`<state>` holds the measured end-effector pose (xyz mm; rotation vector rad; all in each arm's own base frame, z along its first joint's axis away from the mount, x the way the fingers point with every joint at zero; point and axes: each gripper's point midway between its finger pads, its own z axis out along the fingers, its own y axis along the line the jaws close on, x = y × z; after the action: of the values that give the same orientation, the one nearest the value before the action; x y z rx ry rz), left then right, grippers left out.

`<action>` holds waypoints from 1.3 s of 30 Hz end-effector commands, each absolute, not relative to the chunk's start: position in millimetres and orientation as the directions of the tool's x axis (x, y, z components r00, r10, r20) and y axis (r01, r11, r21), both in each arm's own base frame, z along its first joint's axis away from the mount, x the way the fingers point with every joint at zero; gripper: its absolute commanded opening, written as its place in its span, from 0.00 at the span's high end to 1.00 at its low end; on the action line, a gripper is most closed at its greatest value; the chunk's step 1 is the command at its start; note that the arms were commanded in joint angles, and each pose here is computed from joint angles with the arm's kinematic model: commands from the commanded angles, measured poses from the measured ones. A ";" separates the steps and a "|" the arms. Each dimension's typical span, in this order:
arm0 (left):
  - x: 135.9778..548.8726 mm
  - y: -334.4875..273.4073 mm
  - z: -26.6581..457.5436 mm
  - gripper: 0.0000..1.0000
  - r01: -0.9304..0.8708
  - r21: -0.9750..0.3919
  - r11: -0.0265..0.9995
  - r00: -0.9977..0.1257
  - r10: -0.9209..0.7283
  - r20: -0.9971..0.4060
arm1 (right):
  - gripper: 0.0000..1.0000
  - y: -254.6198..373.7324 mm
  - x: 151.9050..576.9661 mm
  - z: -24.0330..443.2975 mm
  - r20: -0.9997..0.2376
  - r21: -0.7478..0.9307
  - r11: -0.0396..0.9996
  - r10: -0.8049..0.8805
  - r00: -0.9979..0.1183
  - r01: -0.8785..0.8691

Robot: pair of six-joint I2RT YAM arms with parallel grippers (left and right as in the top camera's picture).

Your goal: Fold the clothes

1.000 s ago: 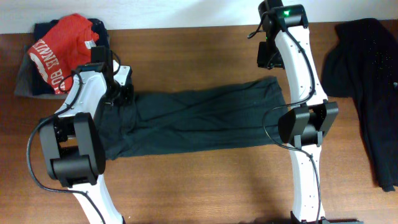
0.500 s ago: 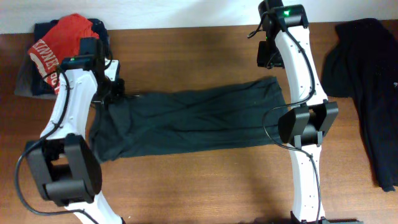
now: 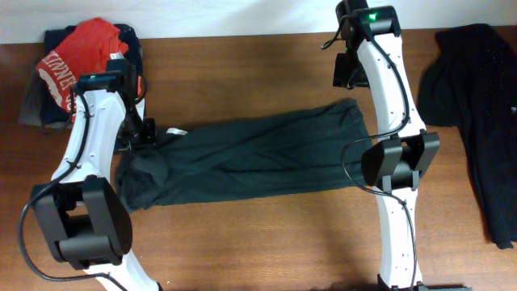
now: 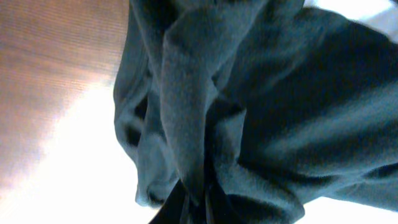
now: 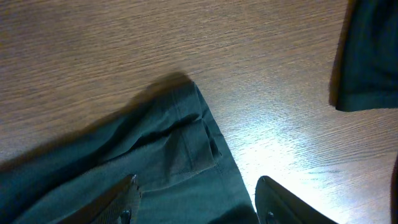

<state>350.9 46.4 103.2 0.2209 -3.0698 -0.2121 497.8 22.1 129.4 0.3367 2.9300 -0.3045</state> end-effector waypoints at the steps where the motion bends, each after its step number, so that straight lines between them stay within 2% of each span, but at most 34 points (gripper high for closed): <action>1: 347.5 52.6 115.0 0.91 -0.178 0.170 0.969 -0.982 -0.186 0.032 | 0.36 20.6 498.6 154.0 -0.251 -0.156 0.952 0.218 -0.943 0.262; 4: 346.4 53.1 115.0 0.91 -0.180 0.170 0.969 -0.981 -0.188 0.036 | 0.36 20.7 498.7 154.1 -0.252 -0.156 0.952 0.218 -0.943 0.262; 7: 340.2 52.6 115.4 0.76 -0.175 0.173 0.969 -0.980 -0.188 0.062 | 0.35 20.6 498.5 154.0 -0.251 -0.156 0.952 0.218 -0.943 0.262; 9: 334.9 52.2 115.9 0.72 -0.171 0.175 0.970 -0.979 -0.188 0.084 | 0.29 21.2 498.4 153.8 -0.249 -0.154 0.953 0.218 -0.944 0.261; 11: 329.2 51.7 116.6 0.48 -0.167 0.177 0.970 -0.976 -0.188 0.107 | 0.28 21.2 498.0 153.3 -0.247 -0.154 0.953 0.219 -0.944 0.261; 12: 326.5 51.6 117.0 0.39 -0.165 0.178 0.970 -0.975 -0.187 0.118 | 0.28 21.2 497.7 153.3 -0.246 -0.155 0.953 0.219 -0.944 0.261; 15: 322.0 51.0 117.6 0.32 -0.162 0.178 0.971 -0.973 -0.187 0.137 | 0.25 21.7 496.9 153.0 -0.242 -0.152 0.954 0.218 -0.945 0.259; 17: 322.6 50.7 117.4 0.32 -0.163 0.176 0.971 -0.973 -0.188 0.134 | 0.22 25.6 496.1 152.0 -0.232 -0.132 0.958 0.220 -0.948 0.254; 19: 324.4 46.1 116.5 0.39 -0.168 0.149 0.974 -0.973 -0.188 0.131 | 0.22 34.2 494.6 150.3 -0.211 -0.089 0.969 0.208 -0.955 0.231; 21: 330.8 21.1 114.3 0.48 -0.186 0.007 0.982 -0.974 -0.186 0.129 | 0.22 51.3 492.7 148.5 -0.179 -0.011 0.989 0.146 -0.973 0.150; 23: 334.8 2.2 115.1 0.51 -0.186 -0.099 0.978 -0.976 -0.173 0.130 | 0.22 61.2 491.5 148.2 -0.165 0.040 0.993 0.119 -0.979 0.114; 25: 336.1 -10.2 116.0 0.51 -0.139 -0.152 0.979 -0.985 -0.120 0.125 | 0.22 68.2 490.4 148.3 -0.155 0.079 0.991 0.116 -0.981 0.105; 30: 337.9 -27.4 115.0 0.52 -0.089 -0.172 0.981 -0.991 -0.069 0.118 | 0.22 80.0 488.9 149.2 -0.139 0.145 0.985 0.115 -0.984 0.095; 34: 334.8 -44.7 109.5 0.52 -0.075 -0.227 0.971 -0.990 -0.045 0.132 | 0.14 85.9 487.5 149.3 -0.127 0.178 0.980 0.114 -0.985 0.091; 37: 328.5 -64.7 93.8 0.51 -0.067 -0.297 0.952 -0.988 -0.022 0.152 | 0.15 91.0 486.2 143.3 -0.105 0.200 0.976 0.112 -0.988 0.089; 39: 325.8 -76.8 82.9 0.52 -0.059 -0.338 0.939 -0.988 -0.006 0.156 | 0.21 90.6 486.7 137.1 -0.092 0.199 0.975 0.117 -0.989 0.097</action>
<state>337.9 -50.1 94.6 0.0910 -2.9970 0.3515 488.0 85.3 125.7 0.1715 3.0389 0.2331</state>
